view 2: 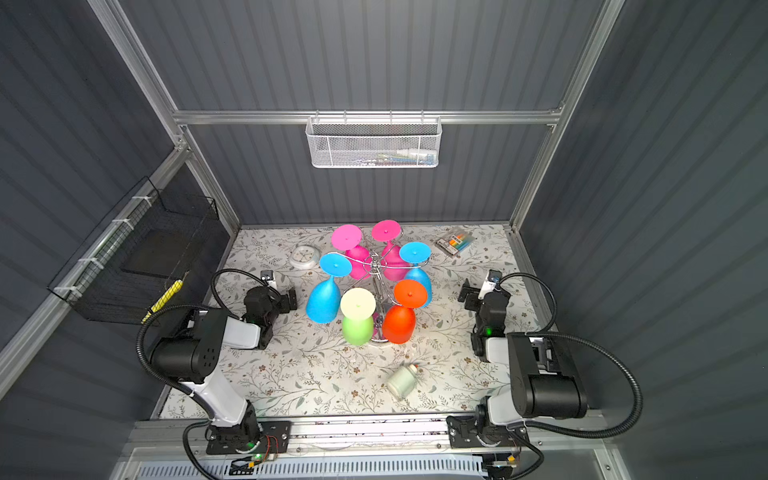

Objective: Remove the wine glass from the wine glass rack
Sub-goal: 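Raise both grippers from rest and swing them toward the glass rack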

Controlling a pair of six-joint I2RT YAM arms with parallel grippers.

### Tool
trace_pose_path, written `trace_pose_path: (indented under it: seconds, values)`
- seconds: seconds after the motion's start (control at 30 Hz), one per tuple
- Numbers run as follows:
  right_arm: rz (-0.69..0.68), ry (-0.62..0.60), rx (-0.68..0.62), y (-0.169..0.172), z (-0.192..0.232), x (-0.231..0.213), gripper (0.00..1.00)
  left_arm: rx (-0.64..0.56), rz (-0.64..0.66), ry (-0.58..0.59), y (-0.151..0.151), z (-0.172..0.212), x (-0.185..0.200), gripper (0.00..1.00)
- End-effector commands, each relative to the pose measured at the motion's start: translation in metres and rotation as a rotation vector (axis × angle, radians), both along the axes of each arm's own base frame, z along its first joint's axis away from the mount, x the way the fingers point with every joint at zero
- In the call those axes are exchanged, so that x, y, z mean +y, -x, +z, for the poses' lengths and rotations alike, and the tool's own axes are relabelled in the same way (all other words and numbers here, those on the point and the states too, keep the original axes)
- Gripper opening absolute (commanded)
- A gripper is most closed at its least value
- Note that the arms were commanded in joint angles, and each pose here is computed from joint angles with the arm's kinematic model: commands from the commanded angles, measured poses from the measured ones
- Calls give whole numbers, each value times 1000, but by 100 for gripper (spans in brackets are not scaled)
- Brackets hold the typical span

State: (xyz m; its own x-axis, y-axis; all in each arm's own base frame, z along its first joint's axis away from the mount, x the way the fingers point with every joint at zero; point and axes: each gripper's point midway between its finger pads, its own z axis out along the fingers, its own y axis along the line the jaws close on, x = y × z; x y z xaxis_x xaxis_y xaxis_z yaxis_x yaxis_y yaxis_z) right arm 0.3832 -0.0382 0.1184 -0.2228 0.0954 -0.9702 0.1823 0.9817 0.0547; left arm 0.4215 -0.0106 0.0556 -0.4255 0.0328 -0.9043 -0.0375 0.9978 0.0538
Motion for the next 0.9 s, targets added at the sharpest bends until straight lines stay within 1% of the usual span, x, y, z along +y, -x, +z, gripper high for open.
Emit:
trace_pose_path:
  seconds: [0.0,0.33,0.87]
  values:
    - [13,4,-7,1,2,1,99,-16,-10,-13,3,6,1,100]
    - [38,-5,6,0,0,4,99,-17,-11,-13,3,6,1,100]
    - [34,-4,5,-1,1,3,99,-14,-13,-12,2,6,1,100]
